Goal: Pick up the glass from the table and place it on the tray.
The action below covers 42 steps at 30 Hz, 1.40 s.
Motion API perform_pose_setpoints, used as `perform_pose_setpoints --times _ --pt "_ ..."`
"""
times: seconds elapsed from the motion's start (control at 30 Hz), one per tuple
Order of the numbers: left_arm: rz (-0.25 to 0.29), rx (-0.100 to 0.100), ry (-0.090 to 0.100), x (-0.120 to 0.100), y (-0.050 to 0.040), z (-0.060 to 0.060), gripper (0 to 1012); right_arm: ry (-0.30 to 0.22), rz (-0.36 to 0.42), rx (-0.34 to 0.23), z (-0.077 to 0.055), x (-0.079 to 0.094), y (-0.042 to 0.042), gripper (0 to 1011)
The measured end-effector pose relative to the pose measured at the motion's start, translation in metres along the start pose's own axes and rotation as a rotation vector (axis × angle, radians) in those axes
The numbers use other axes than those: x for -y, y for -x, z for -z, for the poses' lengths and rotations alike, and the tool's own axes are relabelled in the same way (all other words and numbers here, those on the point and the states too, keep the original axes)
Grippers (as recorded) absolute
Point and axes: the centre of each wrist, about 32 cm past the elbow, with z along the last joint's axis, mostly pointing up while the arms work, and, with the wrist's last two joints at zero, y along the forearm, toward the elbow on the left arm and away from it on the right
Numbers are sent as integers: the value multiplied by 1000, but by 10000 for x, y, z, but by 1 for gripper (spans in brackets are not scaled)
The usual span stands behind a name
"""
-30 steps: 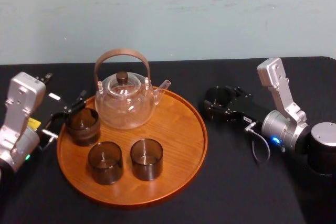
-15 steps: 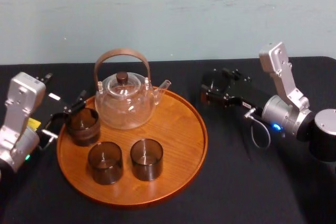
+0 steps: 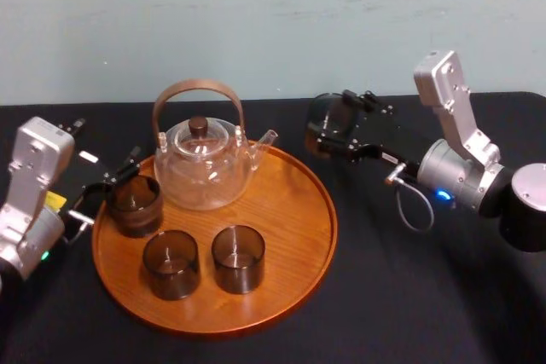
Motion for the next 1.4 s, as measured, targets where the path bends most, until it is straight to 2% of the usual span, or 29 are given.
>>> perform_pose_setpoints --times 0.27,0.8,1.17,1.4 --pt "0 0 0 0 0 0 1001 -17 -52 -8 -19 -88 84 903" --pt "0 0 0 0 0 0 1001 -15 -118 -55 81 -198 205 903" --pt "0 0 0 0 0 0 1001 13 -164 -60 167 -223 334 903" --pt "0 0 0 0 0 0 1002 37 -167 -64 223 -188 393 902"
